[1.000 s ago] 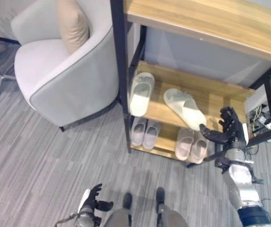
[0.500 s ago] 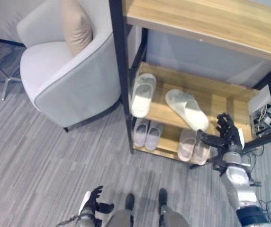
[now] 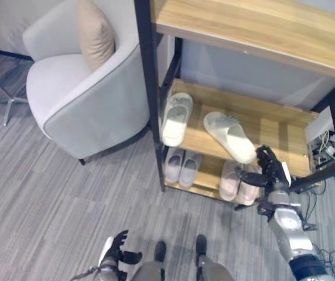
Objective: Arrange the slippers neatly on the shoe rack.
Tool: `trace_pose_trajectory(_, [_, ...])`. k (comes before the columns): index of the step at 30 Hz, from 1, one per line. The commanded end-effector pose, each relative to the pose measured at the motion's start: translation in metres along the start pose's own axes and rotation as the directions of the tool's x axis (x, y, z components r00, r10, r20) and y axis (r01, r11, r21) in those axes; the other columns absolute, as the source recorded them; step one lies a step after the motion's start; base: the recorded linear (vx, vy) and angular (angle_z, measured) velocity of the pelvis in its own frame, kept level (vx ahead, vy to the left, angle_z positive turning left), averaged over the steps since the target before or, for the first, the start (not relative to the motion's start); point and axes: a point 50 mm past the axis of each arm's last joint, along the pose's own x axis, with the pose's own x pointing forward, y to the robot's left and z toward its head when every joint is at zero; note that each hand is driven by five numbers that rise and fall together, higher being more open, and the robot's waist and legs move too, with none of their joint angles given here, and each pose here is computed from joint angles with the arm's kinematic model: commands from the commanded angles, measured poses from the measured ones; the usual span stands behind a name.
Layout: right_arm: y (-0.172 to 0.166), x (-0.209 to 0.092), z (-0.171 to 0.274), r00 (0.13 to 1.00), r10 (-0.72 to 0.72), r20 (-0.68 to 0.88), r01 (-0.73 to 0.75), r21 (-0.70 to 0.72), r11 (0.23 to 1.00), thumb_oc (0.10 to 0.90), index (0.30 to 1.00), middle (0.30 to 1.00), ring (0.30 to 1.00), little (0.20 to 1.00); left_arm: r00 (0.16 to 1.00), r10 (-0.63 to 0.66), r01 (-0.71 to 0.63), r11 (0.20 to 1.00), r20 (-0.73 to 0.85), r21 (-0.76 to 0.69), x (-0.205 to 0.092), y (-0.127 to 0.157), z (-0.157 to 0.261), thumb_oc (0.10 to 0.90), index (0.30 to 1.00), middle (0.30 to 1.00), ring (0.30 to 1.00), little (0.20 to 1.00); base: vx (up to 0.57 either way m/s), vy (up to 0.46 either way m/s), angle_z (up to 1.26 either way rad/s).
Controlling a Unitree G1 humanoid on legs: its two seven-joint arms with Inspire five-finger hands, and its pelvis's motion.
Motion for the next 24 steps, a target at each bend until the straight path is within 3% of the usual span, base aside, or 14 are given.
trace_pose_trajectory(1, [0.018,0.014,0.052,0.965,0.103,0.24,-0.112,0.025,0.993,0.8,0.9,0.9,0.9,0.9,0.998,-0.006,0.003,0.999,0.06,0.047,0.001,0.003,0.007,0.8,0.9,0.9,0.9,0.9,0.0,0.0,0.0])
trace_pose_trajectory(11, [0.059,0.016,0.059,0.931,0.26,0.254,-0.268,-0.006,0.963,0.8,0.9,0.9,0.9,0.9,0.995,0.001,-0.007,0.998,0.097,0.065,0.003,0.006,0.014,0.8,0.9,0.9,0.9,0.9,0.0,0.0,0.0])
trace_pose_trajectory(24, [0.088,0.022,0.073,0.905,0.309,0.293,-0.322,-0.004,0.947,0.8,0.9,0.9,0.9,0.9,0.997,0.004,-0.009,0.998,0.074,0.068,0.003,0.004,0.01,0.8,0.9,0.9,0.9,0.9,0.0,0.001,0.0])
